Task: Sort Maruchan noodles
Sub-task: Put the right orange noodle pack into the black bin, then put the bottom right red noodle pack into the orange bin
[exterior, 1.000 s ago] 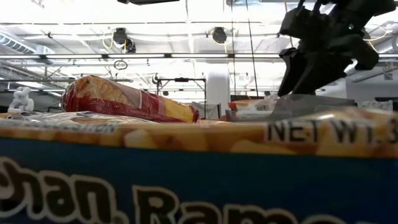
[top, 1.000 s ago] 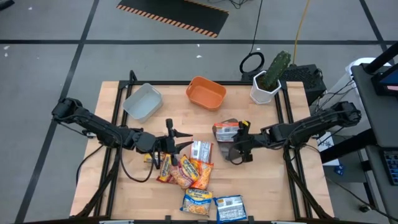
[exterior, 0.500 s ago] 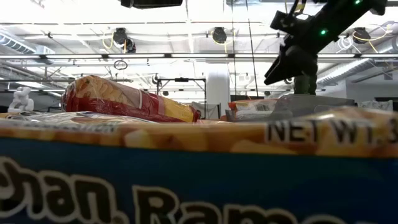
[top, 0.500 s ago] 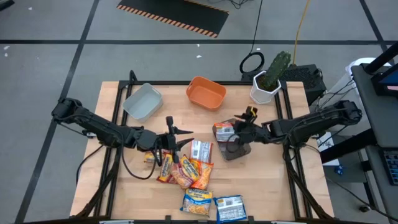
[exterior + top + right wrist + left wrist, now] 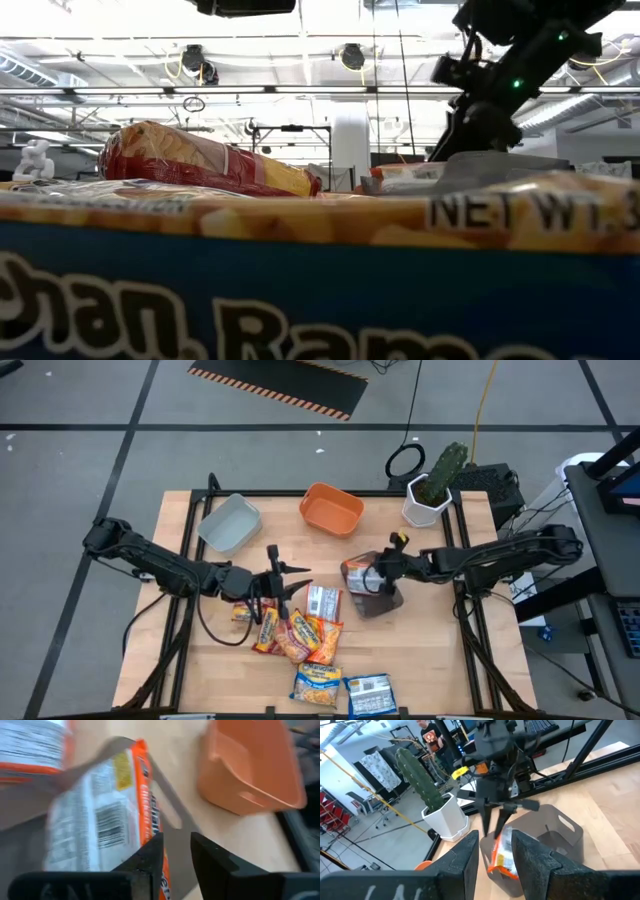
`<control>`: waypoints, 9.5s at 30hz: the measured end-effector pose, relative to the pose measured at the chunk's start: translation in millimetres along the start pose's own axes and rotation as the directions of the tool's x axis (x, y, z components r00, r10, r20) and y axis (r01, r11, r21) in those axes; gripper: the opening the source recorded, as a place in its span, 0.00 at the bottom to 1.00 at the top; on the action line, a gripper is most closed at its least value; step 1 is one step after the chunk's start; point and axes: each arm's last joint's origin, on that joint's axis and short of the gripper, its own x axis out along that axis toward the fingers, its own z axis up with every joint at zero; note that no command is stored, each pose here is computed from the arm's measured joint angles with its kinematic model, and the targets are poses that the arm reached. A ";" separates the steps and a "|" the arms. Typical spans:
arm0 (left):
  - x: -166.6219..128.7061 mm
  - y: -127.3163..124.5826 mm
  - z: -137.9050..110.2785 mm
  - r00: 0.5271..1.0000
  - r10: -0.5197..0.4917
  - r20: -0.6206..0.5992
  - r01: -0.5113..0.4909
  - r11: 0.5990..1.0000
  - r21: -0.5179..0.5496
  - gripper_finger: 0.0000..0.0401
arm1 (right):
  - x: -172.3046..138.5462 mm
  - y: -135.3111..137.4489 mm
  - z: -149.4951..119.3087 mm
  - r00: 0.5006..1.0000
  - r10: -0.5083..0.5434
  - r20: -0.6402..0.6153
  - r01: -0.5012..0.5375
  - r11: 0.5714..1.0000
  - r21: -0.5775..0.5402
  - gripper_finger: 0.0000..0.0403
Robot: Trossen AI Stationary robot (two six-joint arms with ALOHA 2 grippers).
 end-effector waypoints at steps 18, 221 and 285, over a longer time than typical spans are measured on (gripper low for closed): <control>0.0 -0.4 -0.9 1.000 -0.003 -0.008 0.003 1.000 -0.011 0.31 | -24.2 9.8 8.3 0.886 0.446 0.125 -0.455 0.889 0.054 0.12; 18.1 57.6 -68.5 0.918 -0.146 -0.368 -0.151 0.731 -0.665 0.00 | 54.7 83.2 72.6 0.694 -0.425 0.582 0.702 0.219 -0.678 0.36; -47.7 62.0 -60.1 0.819 -0.075 -0.569 -0.248 0.847 -0.470 0.47 | 133.5 -118.5 86.1 0.974 -0.205 0.092 0.203 0.625 -0.754 0.32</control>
